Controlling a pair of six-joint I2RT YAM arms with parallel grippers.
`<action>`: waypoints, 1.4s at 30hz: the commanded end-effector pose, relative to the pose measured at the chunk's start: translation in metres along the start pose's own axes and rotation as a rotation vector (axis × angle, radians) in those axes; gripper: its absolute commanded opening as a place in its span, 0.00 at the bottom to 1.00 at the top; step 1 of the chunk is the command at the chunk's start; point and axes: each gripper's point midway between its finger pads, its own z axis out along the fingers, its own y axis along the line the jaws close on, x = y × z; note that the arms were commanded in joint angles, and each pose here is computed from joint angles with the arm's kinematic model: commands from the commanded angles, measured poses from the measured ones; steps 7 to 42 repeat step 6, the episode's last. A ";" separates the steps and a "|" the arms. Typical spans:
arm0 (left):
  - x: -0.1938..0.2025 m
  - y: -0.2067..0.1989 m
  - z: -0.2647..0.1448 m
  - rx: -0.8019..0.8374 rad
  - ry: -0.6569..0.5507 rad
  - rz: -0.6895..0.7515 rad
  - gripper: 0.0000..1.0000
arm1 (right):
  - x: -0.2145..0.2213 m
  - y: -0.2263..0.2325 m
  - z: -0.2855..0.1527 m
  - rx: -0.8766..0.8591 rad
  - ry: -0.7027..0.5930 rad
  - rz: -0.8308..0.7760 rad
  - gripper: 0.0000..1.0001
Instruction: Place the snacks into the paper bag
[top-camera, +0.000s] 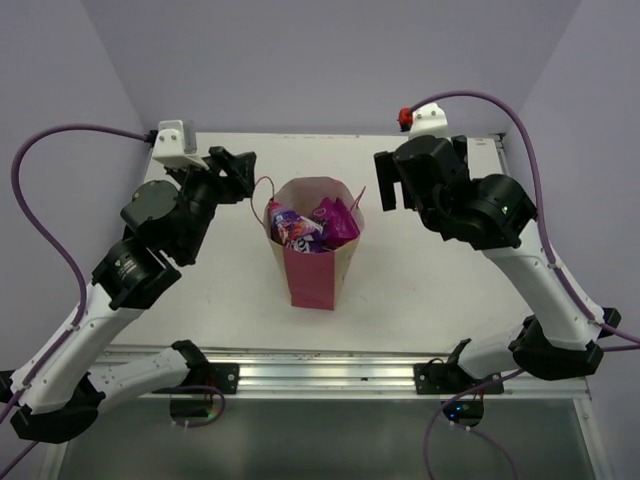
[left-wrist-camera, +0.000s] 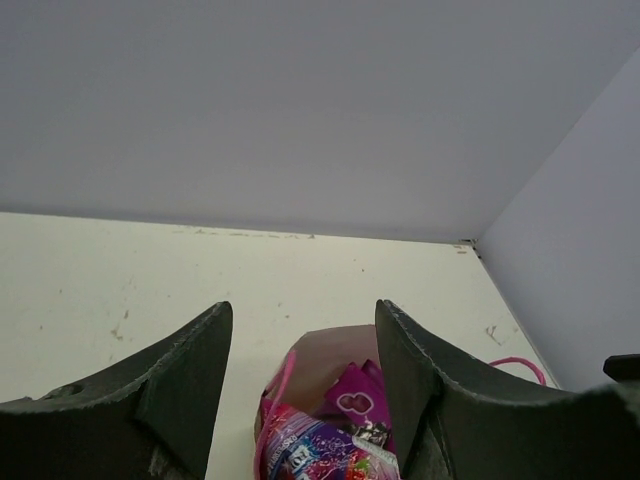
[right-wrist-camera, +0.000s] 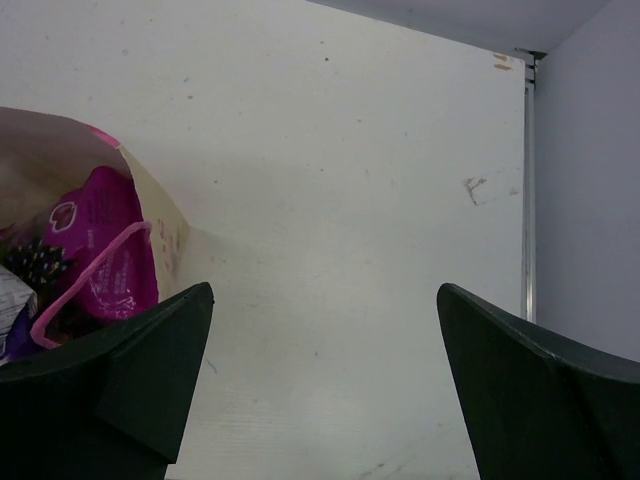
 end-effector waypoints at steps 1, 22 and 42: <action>-0.004 0.010 -0.003 -0.038 -0.017 0.017 0.63 | -0.002 -0.012 -0.007 0.030 -0.027 0.031 0.99; -0.006 0.024 -0.008 -0.095 -0.029 0.044 0.71 | -0.005 -0.018 -0.009 0.047 -0.047 0.037 0.99; -0.006 0.024 -0.008 -0.095 -0.029 0.044 0.71 | -0.005 -0.018 -0.009 0.047 -0.047 0.037 0.99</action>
